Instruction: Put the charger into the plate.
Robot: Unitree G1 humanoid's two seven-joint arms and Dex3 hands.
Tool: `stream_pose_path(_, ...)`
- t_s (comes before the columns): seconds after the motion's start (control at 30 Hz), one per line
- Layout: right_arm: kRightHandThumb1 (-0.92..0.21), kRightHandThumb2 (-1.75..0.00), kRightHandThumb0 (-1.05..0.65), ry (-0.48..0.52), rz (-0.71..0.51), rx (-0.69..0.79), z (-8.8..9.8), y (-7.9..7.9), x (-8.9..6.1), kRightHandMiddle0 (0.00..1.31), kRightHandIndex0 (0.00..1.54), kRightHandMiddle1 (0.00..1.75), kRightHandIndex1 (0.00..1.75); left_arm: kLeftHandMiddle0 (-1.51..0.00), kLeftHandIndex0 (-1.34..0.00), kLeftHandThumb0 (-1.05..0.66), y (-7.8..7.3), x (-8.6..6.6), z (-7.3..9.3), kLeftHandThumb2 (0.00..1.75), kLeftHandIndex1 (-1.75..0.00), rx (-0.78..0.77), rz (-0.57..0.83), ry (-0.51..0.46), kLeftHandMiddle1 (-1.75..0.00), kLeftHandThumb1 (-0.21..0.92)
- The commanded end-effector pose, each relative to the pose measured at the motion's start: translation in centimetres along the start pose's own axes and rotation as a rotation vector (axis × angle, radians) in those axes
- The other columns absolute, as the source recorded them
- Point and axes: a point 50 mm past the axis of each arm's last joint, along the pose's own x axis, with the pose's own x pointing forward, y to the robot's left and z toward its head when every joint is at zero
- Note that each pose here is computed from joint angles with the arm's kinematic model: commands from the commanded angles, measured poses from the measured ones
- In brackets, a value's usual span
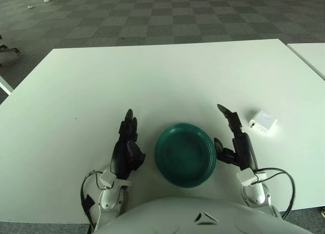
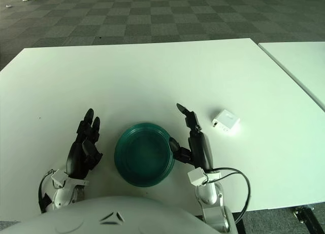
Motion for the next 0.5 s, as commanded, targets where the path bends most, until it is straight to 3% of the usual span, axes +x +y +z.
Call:
stream_pose_path(0.0, -0.92, -0.74, -0.83, -0.234, -0.115, -0.324, 1.5, -2.9, 2.1, 0.00, 0.39, 0.88, 0.11, 0.00, 0.00, -1.05, 0.9, -0.9, -1.7, 1.11, -0.21, 0.039, 0.027, 0.103, 0.00, 0.92)
stream_pose_path(0.2, -0.92, -0.69, -0.85, -0.207, -0.185, -0.596, 1.8, -4.4, 2.8, 0.00, 0.45, 0.98, 0.15, 0.00, 0.00, -1.05, 0.9, -0.9, -1.7, 1.12, -0.23, 0.043, 0.032, 0.103, 0.00, 0.92)
stream_pose_path(0.47, -0.92, -0.56, -0.86, -0.028, -0.157, -0.782, 0.8, -5.6, 3.1, 0.00, 0.42, 1.01, 0.15, -0.02, 0.00, -1.05, 1.1, -0.8, -2.0, 1.11, -0.28, 0.039, 0.042, 0.108, -0.01, 0.92)
